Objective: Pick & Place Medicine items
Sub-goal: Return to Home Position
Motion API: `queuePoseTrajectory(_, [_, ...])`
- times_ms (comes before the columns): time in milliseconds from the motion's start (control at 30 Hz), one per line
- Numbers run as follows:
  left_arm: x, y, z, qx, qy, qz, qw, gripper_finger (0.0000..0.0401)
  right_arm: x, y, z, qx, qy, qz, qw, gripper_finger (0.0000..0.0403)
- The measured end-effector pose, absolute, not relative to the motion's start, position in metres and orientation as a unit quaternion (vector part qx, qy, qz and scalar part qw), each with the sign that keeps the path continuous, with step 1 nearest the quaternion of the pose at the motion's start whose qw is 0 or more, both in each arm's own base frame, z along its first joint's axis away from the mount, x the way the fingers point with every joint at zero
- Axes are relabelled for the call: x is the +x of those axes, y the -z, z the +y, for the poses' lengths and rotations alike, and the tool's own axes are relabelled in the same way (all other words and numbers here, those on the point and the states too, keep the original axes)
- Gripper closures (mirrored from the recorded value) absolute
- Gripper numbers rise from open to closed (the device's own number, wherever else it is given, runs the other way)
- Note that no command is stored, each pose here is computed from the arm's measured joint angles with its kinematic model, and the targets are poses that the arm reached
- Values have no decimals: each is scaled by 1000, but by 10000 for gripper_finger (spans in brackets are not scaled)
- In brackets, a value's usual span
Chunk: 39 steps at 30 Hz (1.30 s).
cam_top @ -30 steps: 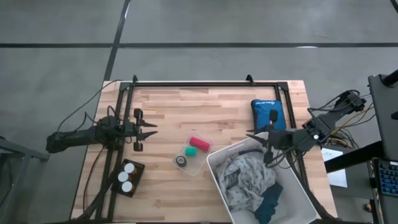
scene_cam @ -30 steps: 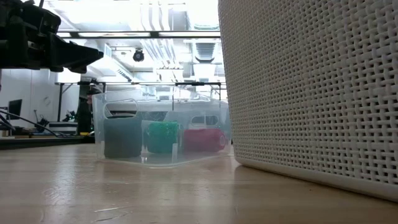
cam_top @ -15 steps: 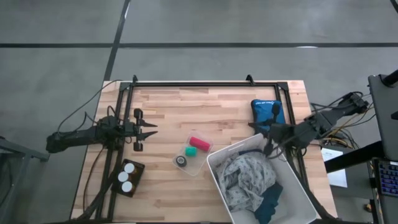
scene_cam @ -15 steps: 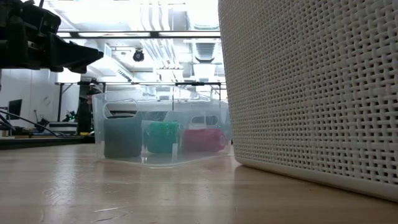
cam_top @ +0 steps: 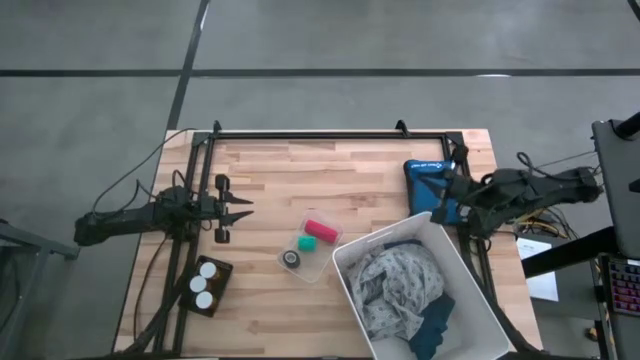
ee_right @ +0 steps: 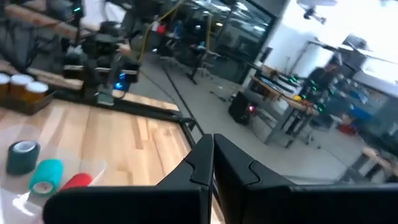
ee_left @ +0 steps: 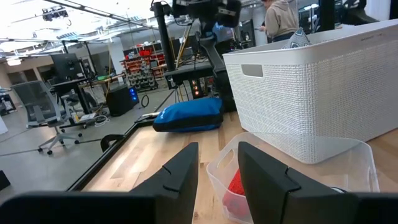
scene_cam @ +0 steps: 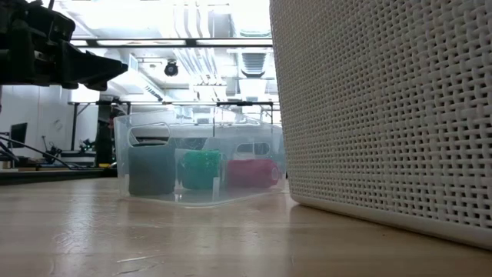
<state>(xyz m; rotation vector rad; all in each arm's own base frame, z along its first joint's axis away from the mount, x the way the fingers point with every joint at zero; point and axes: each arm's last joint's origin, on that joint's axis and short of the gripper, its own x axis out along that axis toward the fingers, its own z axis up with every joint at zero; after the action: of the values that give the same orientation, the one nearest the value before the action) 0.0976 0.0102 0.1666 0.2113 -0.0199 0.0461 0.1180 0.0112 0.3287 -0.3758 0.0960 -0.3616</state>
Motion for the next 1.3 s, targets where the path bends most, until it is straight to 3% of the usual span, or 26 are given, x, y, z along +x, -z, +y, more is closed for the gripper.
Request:
queuePoseTrajectory(300, [98,-167,10,105,-23,-10,994,283,86,-312,-12,-68,275,-10,959,394])
queuePoseTrajectory(533, [98,-167,10,105,-23,-10,994,283,75,-291,-10,-54,207,-46,976,394])
queuePoseTrajectory(1100, [98,-166,10,105,-23,-10,994,283,78,-234,-7,-88,166,-199,962,394])
queuePoseTrajectory(1300, [98,-166,10,105,-23,-9,994,283,73,-239,-9,-38,208,-270,939,394])
